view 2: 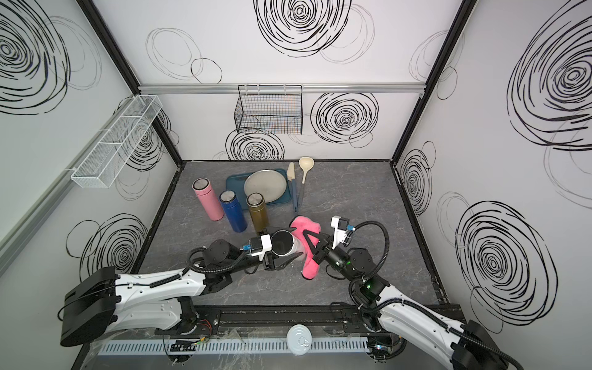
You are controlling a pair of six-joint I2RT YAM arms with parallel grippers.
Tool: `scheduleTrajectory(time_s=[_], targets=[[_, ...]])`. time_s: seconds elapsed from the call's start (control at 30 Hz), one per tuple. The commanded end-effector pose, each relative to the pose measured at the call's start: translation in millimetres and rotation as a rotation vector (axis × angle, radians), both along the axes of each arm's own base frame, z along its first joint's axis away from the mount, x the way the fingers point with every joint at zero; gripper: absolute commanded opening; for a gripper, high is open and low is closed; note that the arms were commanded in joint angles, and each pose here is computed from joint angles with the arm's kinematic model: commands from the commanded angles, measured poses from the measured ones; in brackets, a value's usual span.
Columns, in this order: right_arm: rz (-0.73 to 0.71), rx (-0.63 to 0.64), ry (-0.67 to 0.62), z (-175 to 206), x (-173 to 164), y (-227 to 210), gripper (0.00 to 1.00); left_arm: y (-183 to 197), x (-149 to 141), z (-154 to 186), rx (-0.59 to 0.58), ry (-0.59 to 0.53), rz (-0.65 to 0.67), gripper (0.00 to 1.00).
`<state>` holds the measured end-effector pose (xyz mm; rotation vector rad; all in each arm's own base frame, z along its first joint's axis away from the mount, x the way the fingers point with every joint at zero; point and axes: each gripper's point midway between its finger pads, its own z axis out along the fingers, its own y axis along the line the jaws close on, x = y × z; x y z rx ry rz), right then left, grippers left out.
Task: Wipe the surface of the thermos
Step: Wipe the dirt from the surface of the thermos.
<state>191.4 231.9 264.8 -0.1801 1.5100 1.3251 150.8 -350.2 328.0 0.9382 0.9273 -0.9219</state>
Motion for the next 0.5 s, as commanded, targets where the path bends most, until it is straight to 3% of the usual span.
scheduleTrajectory(time_s=[0.0, 0.13, 0.33, 0.47], targets=[[0.059, 0.065, -0.120, 47.6, -16.4, 5.6, 0.00, 24.7, -10.2, 54.0, -0.178, -0.136, 0.050, 0.00], [0.029, 0.016, -0.060, 21.2, -5.9, 12.9, 0.00, 19.5, -12.2, 51.8, -0.148, -0.157, 0.035, 0.00], [-0.065, -0.080, 0.090, -53.1, 15.2, 4.1, 0.00, 17.8, -12.1, 50.3, -0.133, -0.166, 0.034, 0.00], [-0.025, -0.082, 0.046, -31.1, 12.8, 10.9, 0.00, 13.9, -21.8, 46.7, -0.101, -0.208, -0.012, 0.00]])
